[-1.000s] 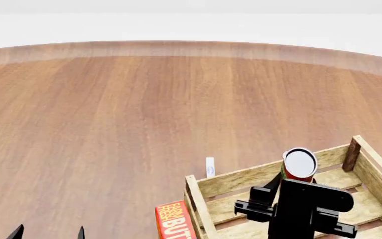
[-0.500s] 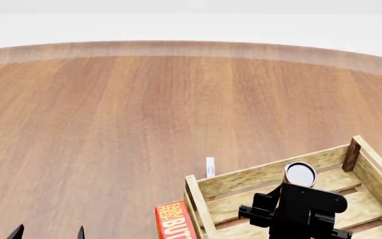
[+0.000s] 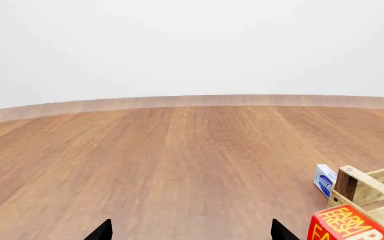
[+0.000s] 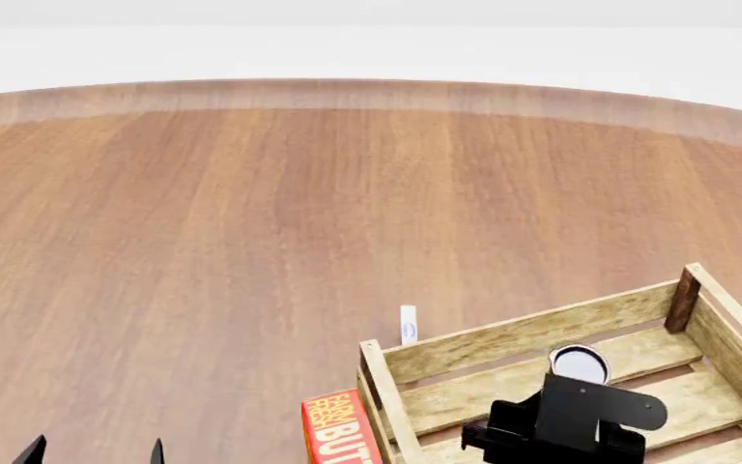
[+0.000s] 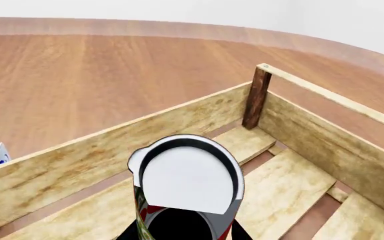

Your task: Pick up the tomato sauce, and put it in the wooden tray.

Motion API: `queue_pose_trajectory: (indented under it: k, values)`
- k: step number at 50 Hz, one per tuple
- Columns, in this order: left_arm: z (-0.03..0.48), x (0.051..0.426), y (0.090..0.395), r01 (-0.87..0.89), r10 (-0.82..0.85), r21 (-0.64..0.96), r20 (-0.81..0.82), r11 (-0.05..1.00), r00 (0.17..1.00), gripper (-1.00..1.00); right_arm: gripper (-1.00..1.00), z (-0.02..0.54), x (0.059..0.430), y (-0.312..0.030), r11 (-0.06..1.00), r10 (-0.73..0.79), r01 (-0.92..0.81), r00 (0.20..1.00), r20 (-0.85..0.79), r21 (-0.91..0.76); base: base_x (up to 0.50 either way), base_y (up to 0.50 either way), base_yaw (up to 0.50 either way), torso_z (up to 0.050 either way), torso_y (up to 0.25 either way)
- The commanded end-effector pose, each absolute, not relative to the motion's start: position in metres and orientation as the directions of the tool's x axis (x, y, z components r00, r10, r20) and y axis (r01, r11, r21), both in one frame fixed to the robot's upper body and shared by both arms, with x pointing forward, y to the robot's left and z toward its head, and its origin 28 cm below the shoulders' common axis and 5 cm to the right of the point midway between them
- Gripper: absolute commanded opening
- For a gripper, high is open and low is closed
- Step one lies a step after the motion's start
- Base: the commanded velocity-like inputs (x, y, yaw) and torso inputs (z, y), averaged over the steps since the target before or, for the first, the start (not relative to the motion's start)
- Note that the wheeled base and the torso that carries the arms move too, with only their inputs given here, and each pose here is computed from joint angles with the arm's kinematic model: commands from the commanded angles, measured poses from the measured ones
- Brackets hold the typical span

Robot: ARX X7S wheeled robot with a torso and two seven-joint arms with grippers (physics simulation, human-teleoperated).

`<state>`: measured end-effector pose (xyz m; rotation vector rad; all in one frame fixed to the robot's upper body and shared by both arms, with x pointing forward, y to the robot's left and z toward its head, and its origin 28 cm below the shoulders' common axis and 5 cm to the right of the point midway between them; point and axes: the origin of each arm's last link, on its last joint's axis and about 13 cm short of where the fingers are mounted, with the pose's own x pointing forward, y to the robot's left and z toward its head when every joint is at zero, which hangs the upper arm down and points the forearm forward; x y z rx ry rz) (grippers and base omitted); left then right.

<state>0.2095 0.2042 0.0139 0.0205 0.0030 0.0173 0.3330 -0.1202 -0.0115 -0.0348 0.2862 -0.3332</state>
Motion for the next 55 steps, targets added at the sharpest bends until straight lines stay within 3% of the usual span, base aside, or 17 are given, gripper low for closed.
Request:
queue_pose_trajectory:
  k: [1,10,55]
  values:
    - [0.0145,0.2090,0.2039,-0.017,0.017,0.021,-0.003,1.000,1.000,1.00,-1.00,-0.0137,0.3316,-0.1203,0.946,-0.323,0.297,0.893,-0.315,-0.129,0.00,0.00,0.00,0.000,0.000]
    - [0.0135,0.2100,0.2044,-0.018,0.018,0.022,-0.003,1.000,1.000,1.00,-1.00,-0.0146,0.3307,-0.1224,0.952,-0.307,0.285,0.854,-0.419,-0.116,0.00,0.00,0.00,0.000,0.000]
    - [0.0127,0.2098,0.2045,-0.016,0.016,0.024,-0.002,1.000,1.000,1.00,-1.00,-0.0153,0.3299,-0.1213,0.947,-0.320,0.277,0.835,-0.447,-0.160,0.00,0.00,0.00,0.000,0.000]
